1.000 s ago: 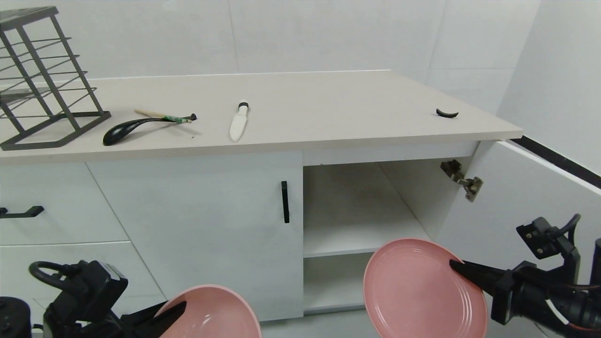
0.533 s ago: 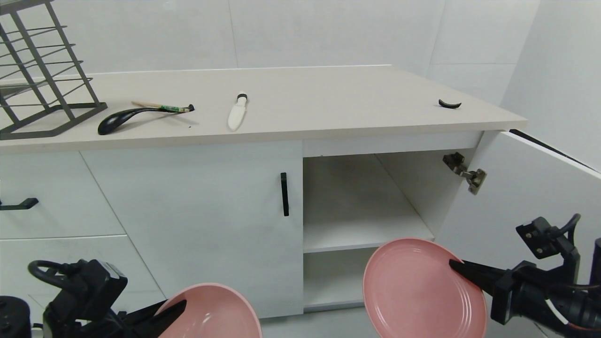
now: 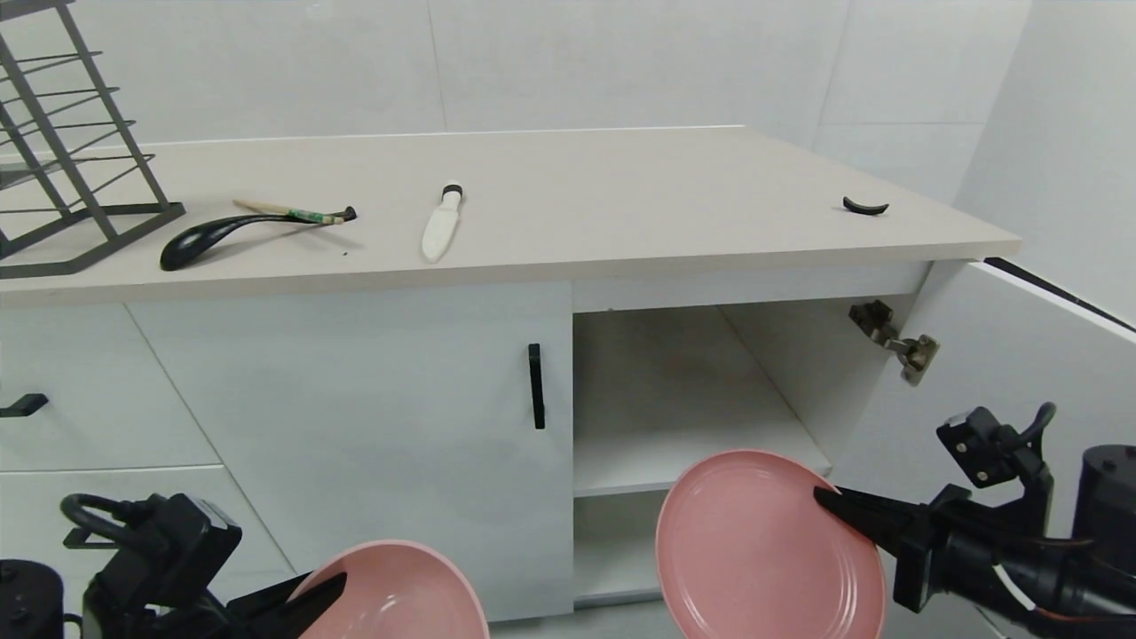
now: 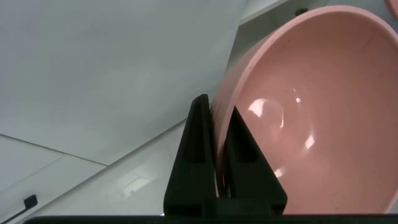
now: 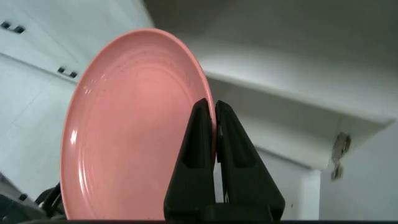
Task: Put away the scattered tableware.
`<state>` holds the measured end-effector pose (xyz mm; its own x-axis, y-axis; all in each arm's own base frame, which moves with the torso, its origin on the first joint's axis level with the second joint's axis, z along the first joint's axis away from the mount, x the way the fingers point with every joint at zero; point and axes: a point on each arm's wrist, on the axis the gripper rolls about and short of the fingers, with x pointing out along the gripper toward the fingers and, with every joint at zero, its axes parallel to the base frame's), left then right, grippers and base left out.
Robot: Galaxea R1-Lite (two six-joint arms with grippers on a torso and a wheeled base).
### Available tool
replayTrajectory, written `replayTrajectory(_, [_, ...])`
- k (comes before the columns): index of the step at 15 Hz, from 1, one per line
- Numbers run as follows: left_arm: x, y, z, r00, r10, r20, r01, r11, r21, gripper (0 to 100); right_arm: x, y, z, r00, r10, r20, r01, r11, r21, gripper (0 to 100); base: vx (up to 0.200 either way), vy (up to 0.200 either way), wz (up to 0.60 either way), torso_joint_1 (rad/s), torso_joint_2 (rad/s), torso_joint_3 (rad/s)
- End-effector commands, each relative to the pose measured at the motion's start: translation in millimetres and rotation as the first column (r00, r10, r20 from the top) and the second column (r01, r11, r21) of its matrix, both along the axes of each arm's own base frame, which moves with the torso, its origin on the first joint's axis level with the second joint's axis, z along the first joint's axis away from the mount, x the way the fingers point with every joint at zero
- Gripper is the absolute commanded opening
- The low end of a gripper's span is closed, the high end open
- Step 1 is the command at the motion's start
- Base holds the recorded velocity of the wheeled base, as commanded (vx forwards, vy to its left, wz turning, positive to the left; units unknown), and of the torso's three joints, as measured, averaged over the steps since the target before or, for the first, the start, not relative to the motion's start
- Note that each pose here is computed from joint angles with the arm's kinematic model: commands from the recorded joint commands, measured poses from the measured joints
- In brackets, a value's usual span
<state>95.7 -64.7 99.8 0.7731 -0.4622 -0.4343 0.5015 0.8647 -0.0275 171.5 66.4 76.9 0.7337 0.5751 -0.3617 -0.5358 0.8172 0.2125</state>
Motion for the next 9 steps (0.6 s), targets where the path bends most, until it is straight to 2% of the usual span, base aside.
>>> replayTrajectory(1, [-0.1,-0.1,-0.7,1.000,-0.003,-0.004,0.003,1.000,0.006,0,9.5,7.3,-20.0,0.998,0.024,-0.065,-0.025,0.999,-0.030,0,0.000,0.000,0.00,0.000,0.00,0.000])
replayTrajectory(3, [0.0,0.1,-0.8,1.000,-0.002,-0.006,0.002,1.000,0.007,0,13.9,14.6,-27.5,0.997,0.042,-0.062,-0.044,0.998,-0.035,0,0.000,0.000,0.00,0.000,0.00,0.000])
replayTrajectory(5, [-0.1,-0.1,-0.8,1.000,-0.003,-0.006,0.003,1.000,0.007,0,23.7,19.6,-39.1,0.996,-0.087,-0.020,0.085,0.992,-0.094,0,0.000,0.000,0.00,0.000,0.00,0.000])
replayTrajectory(6, [0.0,-0.1,-1.0,1.000,-0.003,-0.007,0.003,1.000,0.008,0,25.5,21.6,-49.2,0.994,-0.091,-0.058,0.084,0.991,-0.108,0,0.000,0.000,0.00,0.000,0.00,0.000])
replayTrajectory(9, [-0.4,-1.3,0.6,1.000,-0.013,0.007,0.013,1.000,-0.001,0,41.4,27.8,-58.3,0.992,-0.104,-0.073,0.098,0.992,-0.082,0,0.000,0.000,0.00,0.000,0.00,0.000])
